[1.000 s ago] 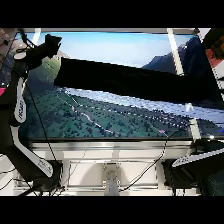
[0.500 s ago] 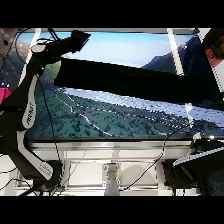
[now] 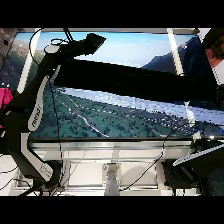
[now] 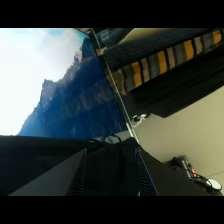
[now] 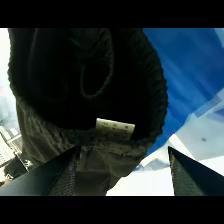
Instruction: Fold the clothes and pants, and hang the long-sleeved shirts on hangers.
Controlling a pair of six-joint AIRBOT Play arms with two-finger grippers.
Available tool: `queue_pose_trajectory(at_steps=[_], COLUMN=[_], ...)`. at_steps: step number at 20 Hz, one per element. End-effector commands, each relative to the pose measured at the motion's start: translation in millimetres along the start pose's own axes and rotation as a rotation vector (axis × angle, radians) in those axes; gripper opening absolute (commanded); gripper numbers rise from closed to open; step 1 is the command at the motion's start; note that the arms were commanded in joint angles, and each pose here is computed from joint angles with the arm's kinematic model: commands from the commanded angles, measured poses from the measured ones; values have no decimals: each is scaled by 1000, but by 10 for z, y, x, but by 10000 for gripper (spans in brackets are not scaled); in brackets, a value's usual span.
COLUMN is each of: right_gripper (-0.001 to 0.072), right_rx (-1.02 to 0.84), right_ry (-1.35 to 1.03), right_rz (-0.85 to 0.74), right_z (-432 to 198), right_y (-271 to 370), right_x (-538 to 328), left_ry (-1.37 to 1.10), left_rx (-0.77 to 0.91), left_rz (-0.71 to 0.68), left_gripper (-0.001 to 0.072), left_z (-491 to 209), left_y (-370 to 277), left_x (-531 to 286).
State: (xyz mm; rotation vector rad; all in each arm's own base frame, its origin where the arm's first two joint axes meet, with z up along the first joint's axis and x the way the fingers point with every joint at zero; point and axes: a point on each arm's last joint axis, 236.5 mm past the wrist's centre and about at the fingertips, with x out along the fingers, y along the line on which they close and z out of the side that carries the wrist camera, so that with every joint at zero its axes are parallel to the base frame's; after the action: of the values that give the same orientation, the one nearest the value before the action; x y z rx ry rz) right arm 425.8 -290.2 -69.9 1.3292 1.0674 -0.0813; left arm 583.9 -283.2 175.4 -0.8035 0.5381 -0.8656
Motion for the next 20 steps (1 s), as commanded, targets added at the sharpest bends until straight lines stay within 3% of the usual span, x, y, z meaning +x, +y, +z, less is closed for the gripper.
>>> queue_pose_trajectory(at_steps=[1, 8, 10, 15, 20], right_gripper=[627, 629, 712, 714, 714], right_rx=[-17, -56, -47, -32, -35], right_ry=[3, 130, 132, 124, 14], right_rz=[-6, 9, 2, -189, -63], right_z=[-2, -294, -298, -272, -17], right_y=[9, 167, 162, -214, 81], right_x=[48, -75, -65, -19, 40], left_ry=[11, 12, 12, 12, 12], left_rx=[3, 3, 3, 3, 3], left_rz=[-9, -10, -10, -10, -10], left_gripper=[358, 357, 357, 357, 357], left_z=[-60, -63, -64, -64, -65], left_y=[-58, -61, -61, -61, -62], left_x=[47, 50, 50, 50, 50])
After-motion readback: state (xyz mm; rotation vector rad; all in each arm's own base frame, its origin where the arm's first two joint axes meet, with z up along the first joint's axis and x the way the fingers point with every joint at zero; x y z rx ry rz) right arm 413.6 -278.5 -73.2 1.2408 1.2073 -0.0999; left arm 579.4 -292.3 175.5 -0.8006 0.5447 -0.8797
